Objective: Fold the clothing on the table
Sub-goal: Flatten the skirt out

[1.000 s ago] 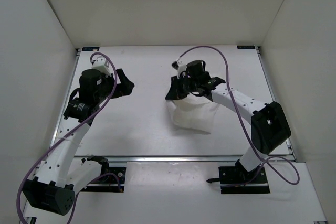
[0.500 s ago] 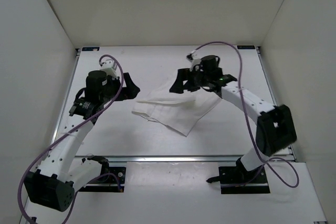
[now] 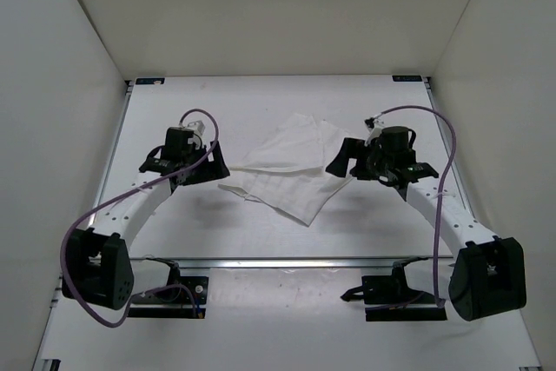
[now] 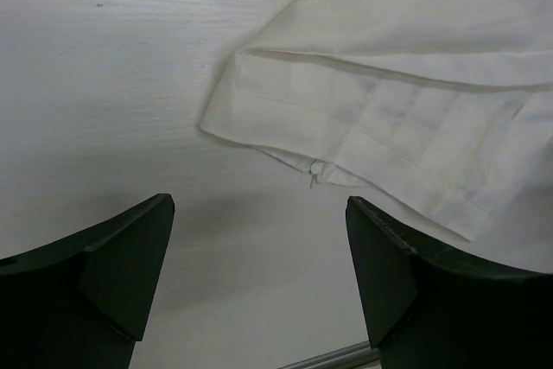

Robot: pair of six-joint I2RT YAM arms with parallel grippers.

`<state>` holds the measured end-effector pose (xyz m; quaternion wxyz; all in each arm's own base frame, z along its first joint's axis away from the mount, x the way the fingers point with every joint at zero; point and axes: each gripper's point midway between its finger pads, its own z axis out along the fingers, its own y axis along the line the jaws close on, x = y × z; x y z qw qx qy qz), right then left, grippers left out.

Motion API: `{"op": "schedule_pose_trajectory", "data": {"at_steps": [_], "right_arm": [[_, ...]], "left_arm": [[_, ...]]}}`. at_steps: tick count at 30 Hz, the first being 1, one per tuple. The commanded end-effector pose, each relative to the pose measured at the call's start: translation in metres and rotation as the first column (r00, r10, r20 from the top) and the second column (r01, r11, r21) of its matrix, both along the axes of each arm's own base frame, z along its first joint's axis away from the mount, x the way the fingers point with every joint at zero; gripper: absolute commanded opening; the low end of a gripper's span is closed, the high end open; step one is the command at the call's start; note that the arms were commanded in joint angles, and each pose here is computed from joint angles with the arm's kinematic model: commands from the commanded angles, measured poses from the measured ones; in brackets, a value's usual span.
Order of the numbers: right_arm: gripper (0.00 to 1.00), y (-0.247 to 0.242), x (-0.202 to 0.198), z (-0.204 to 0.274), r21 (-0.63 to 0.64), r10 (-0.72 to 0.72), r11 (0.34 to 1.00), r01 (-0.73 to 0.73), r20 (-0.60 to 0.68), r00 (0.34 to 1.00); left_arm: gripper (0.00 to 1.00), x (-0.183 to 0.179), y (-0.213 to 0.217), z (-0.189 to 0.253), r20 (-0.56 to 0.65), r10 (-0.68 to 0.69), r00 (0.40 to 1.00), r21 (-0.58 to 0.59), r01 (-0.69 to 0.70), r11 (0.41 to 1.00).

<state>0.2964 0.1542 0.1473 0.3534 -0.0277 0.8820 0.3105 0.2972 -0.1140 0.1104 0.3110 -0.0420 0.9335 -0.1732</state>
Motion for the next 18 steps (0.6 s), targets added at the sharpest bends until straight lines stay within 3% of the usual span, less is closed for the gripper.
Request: {"op": "schedule_pose_trajectory", "data": {"at_steps": [1, 7, 18], "right_arm": [[0.9, 0.008, -0.009, 0.007, 0.001, -0.007, 1.0, 0.007, 0.017, 1.0], [0.87, 0.027, -0.04, -0.026, 0.021, 0.032, 0.999, -0.029, -0.127, 0.991], [0.85, 0.037, -0.079, -0.067, -0.012, -0.01, 1.0, 0.006, -0.289, 0.957]], "left_arm": [[0.91, 0.009, -0.004, -0.006, 0.021, 0.007, 1.0, -0.029, -0.006, 1.0], [0.87, 0.012, -0.019, -0.034, -0.06, -0.053, 0.997, -0.11, 0.047, 0.993], [0.68, 0.027, -0.015, -0.065, -0.09, -0.086, 0.992, -0.083, 0.079, 0.993]]}}
